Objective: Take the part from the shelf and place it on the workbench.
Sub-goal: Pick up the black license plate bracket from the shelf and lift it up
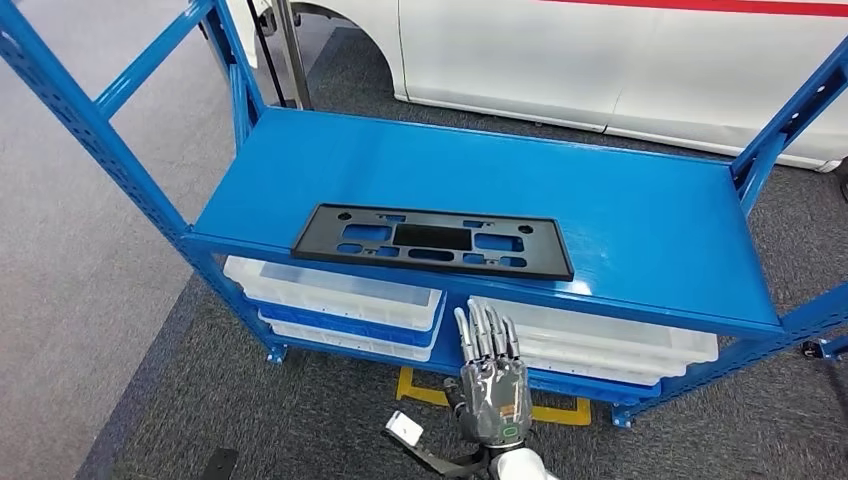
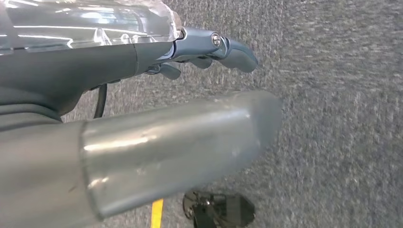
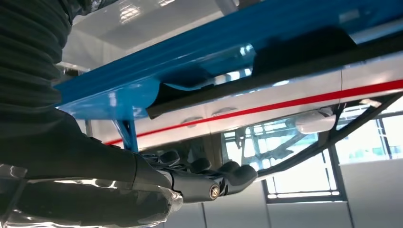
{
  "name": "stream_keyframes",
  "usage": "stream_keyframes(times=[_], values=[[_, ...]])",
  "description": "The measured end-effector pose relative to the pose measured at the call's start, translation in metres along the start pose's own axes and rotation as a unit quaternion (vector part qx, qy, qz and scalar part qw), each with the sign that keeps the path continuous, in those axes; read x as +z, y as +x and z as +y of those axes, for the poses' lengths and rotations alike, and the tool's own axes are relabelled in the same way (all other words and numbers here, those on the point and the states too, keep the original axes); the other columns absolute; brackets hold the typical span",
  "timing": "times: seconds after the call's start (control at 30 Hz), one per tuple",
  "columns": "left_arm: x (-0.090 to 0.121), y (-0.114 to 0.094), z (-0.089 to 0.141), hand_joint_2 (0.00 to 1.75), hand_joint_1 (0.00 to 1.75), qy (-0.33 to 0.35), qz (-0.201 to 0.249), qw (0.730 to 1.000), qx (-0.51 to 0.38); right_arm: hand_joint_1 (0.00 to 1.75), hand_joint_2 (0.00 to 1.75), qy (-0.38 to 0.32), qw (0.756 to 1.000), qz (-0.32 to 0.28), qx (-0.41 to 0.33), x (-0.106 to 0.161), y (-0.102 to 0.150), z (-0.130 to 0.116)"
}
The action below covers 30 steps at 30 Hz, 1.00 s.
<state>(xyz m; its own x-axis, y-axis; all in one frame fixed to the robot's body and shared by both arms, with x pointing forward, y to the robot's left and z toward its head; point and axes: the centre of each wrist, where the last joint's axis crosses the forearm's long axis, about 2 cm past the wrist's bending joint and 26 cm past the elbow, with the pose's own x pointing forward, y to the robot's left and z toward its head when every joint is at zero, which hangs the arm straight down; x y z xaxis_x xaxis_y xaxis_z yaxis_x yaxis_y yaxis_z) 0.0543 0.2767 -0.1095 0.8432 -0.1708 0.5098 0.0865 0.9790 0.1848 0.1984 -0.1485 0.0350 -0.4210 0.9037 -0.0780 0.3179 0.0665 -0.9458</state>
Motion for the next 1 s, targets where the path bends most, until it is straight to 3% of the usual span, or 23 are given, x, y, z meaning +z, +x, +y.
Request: stream_keyframes(times=[0.23,1.0], values=[[0.000,-0.003,0.003,0.00,0.00,-0.006,0.005,1.000,-0.007,0.00,1.75,0.012,1.000,0.001,-0.017,-0.004,0.023,0.002],[0.000,-0.002,0.004,0.00,0.00,-0.018,0.010,0.999,-0.040,0.00,1.75,0.015,0.999,0.027,-0.022,-0.030,0.022,0.005]])
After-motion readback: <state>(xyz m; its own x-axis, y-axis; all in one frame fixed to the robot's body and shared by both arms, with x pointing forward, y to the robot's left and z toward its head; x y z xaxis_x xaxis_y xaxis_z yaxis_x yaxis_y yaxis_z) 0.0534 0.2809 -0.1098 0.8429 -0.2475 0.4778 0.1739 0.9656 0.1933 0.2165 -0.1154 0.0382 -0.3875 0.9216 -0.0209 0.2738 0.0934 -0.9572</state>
